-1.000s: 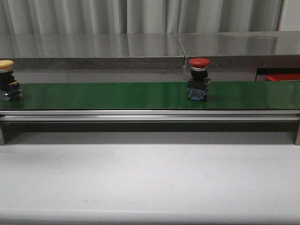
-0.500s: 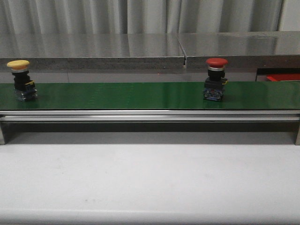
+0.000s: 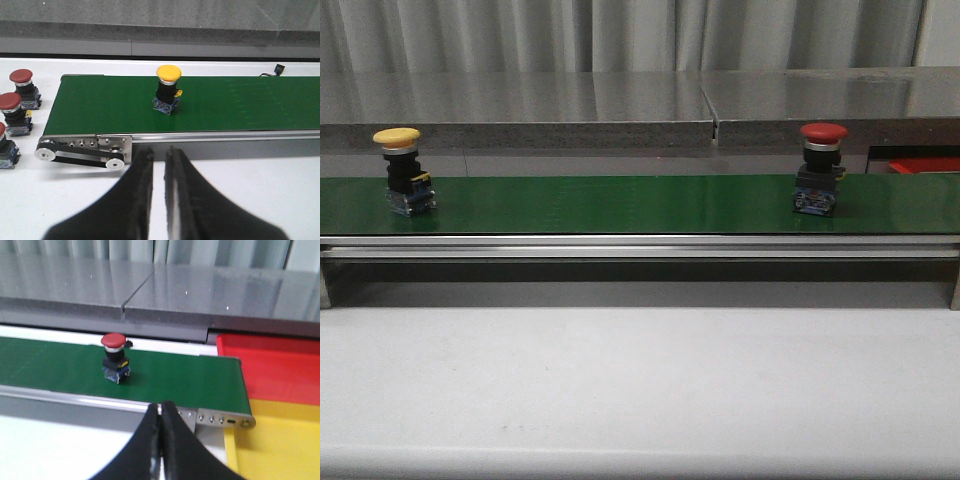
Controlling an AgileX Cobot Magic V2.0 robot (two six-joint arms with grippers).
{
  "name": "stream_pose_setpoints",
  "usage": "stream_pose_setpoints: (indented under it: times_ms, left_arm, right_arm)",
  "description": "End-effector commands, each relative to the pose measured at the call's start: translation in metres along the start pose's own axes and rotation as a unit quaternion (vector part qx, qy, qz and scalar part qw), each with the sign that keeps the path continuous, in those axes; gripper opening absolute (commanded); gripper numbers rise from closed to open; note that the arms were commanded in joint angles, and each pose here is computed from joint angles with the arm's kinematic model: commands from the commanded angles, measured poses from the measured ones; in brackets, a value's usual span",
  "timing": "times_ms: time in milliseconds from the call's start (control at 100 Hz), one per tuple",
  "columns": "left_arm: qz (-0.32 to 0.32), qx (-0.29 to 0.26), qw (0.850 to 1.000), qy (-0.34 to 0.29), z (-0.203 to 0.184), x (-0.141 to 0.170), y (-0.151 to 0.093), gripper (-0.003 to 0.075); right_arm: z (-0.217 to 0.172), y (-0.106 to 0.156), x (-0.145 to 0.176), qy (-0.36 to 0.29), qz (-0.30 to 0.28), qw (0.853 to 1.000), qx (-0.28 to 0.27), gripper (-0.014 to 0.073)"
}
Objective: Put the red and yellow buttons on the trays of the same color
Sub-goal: 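Reach the right gripper to the red button at the belt's end, grasp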
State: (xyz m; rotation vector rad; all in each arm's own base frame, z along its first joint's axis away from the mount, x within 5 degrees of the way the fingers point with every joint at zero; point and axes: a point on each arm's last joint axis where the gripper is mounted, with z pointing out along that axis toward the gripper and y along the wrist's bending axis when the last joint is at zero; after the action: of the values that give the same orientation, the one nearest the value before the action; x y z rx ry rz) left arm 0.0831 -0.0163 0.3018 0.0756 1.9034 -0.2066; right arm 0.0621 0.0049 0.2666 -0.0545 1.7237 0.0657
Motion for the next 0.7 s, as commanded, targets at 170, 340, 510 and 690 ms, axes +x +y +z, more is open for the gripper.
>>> stream_pose_setpoints:
  times_ms: [170,340,510,690]
  left_arm:
    - [-0.006,0.004,0.998,-0.057,-0.004,-0.014,-0.001,-0.0019]
    - [-0.006,0.004,0.998,-0.057,-0.004,-0.014,-0.001,-0.0019]
    - [-0.006,0.004,0.998,-0.057,-0.004,-0.014,-0.001,-0.0019]
    - [-0.006,0.004,0.998,-0.057,-0.004,-0.014,-0.001,-0.0019]
  right_arm:
    - [0.037,0.002,-0.084,0.142,0.006,0.990,-0.006,-0.0117]
    - [0.074,0.003,-0.109,0.180,0.007,0.984,-0.006,-0.0115]
    - [0.111,0.003,-0.110,0.241,0.008,0.970,-0.006,0.0060]
    - [0.138,0.003,-0.105,0.270,0.015,0.963,-0.008,0.0575]
